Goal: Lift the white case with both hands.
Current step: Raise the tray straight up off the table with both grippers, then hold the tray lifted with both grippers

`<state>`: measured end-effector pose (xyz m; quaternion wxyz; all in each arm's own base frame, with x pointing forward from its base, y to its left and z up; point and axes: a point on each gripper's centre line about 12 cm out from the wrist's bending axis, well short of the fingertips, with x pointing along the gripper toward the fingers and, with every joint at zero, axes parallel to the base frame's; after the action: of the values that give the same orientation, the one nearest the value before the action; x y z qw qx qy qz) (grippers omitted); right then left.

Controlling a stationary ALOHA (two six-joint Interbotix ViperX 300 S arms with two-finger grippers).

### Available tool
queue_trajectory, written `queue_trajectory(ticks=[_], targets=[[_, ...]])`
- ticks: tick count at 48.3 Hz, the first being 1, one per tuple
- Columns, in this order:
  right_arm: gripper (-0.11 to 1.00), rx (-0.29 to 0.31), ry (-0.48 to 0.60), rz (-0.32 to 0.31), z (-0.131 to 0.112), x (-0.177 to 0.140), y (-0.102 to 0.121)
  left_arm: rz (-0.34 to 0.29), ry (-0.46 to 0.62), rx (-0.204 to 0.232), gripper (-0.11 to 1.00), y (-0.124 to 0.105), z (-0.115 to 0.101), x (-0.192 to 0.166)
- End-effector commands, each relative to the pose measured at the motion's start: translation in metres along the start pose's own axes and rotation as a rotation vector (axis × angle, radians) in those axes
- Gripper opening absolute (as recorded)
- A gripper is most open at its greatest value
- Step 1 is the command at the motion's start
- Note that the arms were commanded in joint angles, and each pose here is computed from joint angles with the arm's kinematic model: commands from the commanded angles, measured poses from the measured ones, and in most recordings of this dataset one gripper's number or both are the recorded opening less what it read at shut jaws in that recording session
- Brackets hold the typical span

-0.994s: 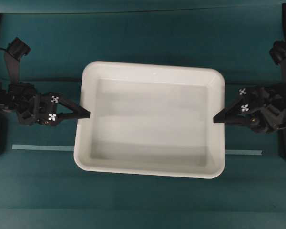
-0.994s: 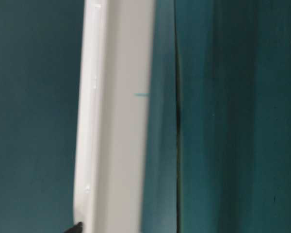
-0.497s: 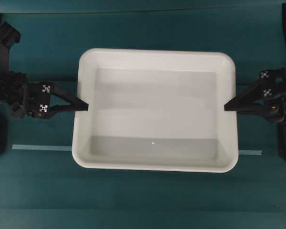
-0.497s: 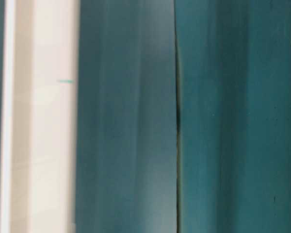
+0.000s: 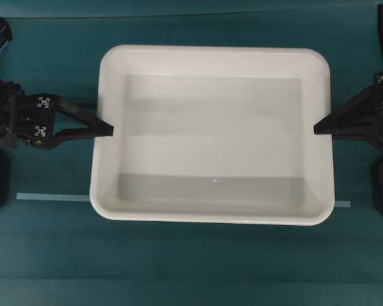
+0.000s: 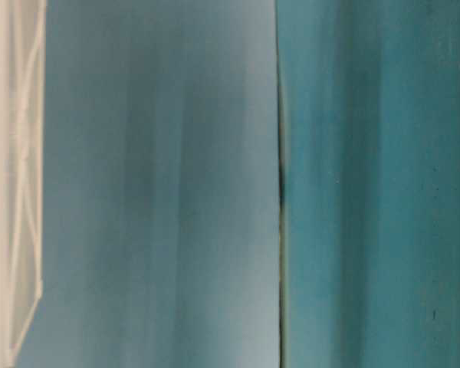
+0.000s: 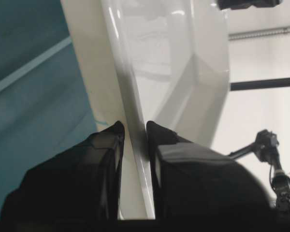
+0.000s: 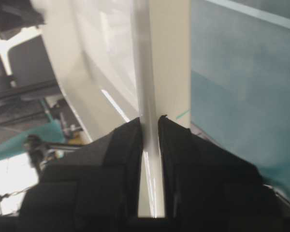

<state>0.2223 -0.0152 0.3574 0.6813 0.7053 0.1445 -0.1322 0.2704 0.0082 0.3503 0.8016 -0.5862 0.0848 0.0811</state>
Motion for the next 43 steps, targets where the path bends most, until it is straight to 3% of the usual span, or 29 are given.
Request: queue_trajectory(ticks=[1,14,43], targets=[[0.1,-0.001,-0.009,0.045,0.002,-0.001,0.02,-0.053,-0.006,0.007,0.13,-0.025,0.005,-0.001],[0.1,-0.01,-0.008,0.085,0.001,-0.009,0.036,-0.09,-0.021,0.012,0.13,-0.043,0.011,-0.007],[0.1,-0.022,0.006,0.071,-0.002,-0.015,0.044,-0.123,-0.038,0.014,0.13,-0.06,0.018,-0.013]])
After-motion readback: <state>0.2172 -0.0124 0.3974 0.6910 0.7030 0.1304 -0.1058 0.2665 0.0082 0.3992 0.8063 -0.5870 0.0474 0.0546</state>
